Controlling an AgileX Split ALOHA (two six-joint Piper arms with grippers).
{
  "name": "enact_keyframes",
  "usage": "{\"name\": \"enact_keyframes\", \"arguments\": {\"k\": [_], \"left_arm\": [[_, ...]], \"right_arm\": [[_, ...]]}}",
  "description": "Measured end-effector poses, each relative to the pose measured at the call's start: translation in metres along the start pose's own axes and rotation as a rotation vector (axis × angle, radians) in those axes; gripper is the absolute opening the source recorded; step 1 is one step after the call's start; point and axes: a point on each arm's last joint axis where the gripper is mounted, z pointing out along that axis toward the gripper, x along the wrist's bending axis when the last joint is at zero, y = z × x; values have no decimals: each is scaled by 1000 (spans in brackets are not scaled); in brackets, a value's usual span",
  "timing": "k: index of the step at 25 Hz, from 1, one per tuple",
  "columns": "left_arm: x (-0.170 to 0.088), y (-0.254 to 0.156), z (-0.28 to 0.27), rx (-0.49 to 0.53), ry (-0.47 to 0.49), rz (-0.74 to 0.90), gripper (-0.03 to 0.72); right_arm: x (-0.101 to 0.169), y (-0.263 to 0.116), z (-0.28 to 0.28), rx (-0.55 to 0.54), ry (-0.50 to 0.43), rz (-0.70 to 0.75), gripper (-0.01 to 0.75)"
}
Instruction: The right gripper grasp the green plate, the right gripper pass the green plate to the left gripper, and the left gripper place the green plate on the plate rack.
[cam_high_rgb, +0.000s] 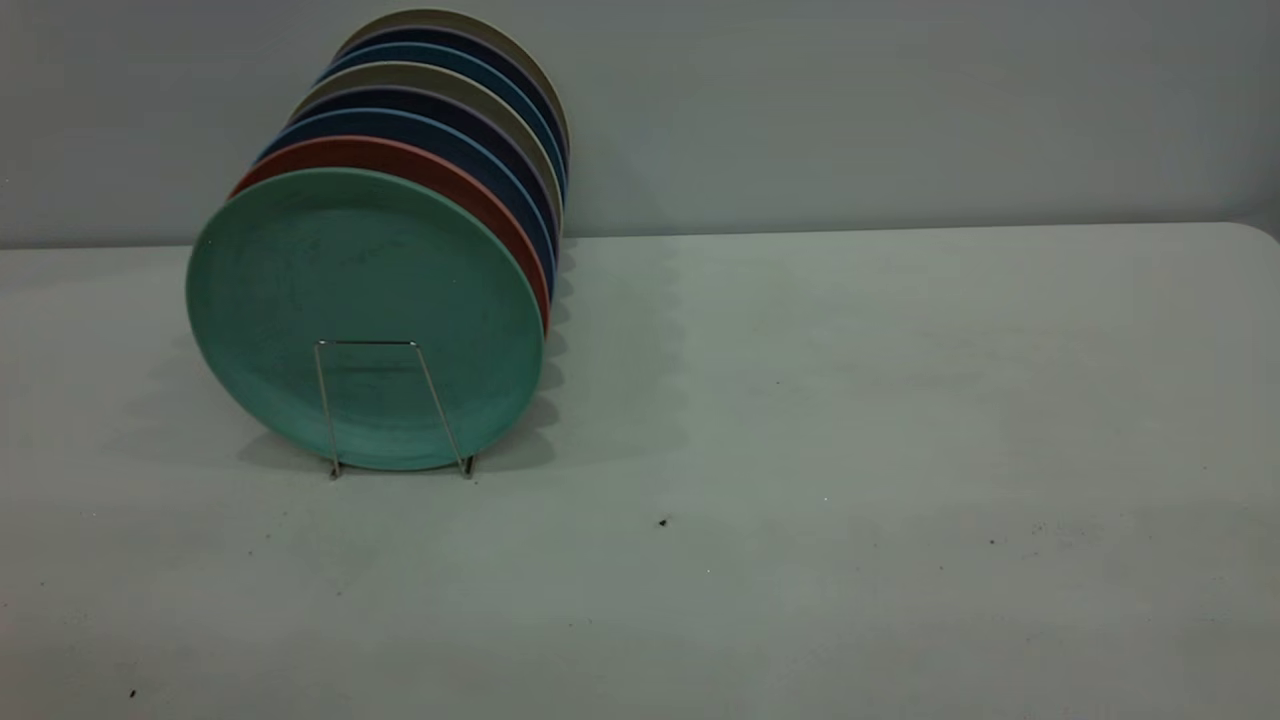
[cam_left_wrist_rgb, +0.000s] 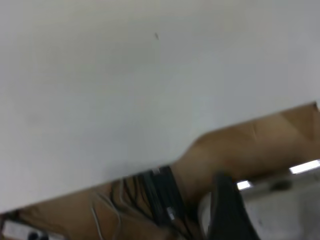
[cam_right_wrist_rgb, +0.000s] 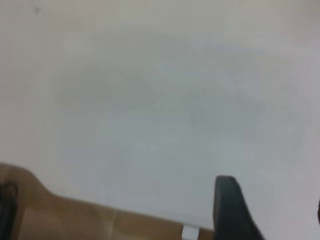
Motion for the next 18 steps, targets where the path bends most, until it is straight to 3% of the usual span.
{"name": "enact_keyframes", "arguments": {"k": [7, 18], "left_arm": [[-4, -19, -16, -179, 18, 15, 472], [-8, -37, -26, -319, 33, 27, 472]], "right_arm": [[0, -15, -18, -158, -4, 3, 428], [0, -16, -19, -165, -5, 4, 428]]}}
